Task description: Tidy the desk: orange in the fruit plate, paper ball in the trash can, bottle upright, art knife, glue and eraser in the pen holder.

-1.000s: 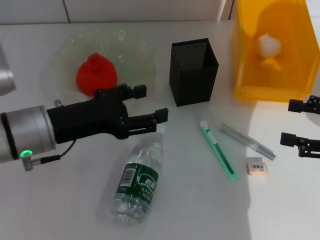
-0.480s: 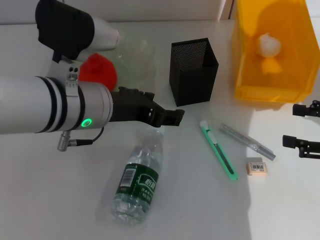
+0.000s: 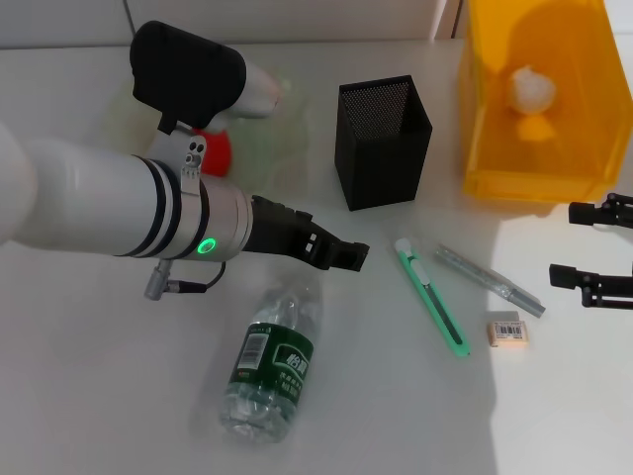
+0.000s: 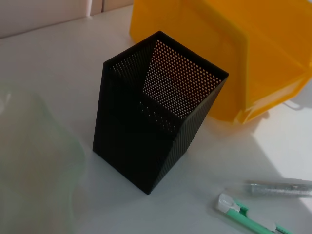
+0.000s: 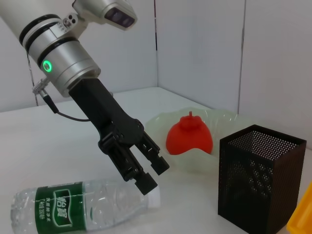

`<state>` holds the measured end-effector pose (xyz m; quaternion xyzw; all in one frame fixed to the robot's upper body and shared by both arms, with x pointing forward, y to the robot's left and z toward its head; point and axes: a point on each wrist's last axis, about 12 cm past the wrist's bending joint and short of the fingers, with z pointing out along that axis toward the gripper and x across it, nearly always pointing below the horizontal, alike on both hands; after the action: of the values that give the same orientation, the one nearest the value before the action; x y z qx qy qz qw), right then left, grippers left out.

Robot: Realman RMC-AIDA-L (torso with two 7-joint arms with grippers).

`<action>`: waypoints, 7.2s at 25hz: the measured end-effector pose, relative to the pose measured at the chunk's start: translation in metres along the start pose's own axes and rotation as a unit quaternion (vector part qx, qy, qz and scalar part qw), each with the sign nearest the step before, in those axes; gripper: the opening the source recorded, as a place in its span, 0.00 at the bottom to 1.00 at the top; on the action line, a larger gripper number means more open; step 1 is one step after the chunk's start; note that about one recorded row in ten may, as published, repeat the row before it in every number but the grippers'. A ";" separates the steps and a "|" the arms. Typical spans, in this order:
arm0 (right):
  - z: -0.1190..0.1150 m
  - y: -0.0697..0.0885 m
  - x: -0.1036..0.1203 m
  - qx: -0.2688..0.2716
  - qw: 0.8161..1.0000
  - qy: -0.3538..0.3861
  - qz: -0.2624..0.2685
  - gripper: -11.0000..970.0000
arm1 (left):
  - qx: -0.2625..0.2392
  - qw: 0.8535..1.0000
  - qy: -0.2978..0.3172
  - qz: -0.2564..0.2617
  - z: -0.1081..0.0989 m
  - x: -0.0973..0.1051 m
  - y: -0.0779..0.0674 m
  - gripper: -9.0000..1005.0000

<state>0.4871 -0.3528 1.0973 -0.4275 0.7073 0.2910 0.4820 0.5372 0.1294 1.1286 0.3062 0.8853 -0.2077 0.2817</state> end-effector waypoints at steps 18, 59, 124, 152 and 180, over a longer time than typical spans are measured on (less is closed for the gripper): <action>0.009 -0.005 -0.003 -0.004 1.000 0.016 -0.004 0.81 | -0.016 0.999 0.041 -0.029 0.018 0.013 0.021 0.82; 0.006 -0.006 -0.004 -0.007 1.000 0.022 -0.006 0.81 | 0.013 0.985 -0.114 0.128 -0.089 0.018 0.017 0.45; 0.005 -0.018 -0.027 0.010 1.000 0.026 0.012 0.82 | 0.057 0.923 -0.303 0.229 -0.124 0.011 0.023 0.80; 0.086 -0.008 -0.158 0.077 0.919 0.365 0.127 0.82 | 0.187 0.901 -0.332 0.205 0.005 0.146 0.019 0.79; 0.171 0.013 -0.123 0.064 0.911 0.369 0.171 0.81 | 0.174 0.908 -0.323 0.203 0.004 0.164 0.020 0.79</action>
<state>0.5707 -0.1656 1.1495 -0.3449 0.9142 0.1450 0.1559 0.4443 0.2113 1.0192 0.4393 0.6143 -0.3846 0.5308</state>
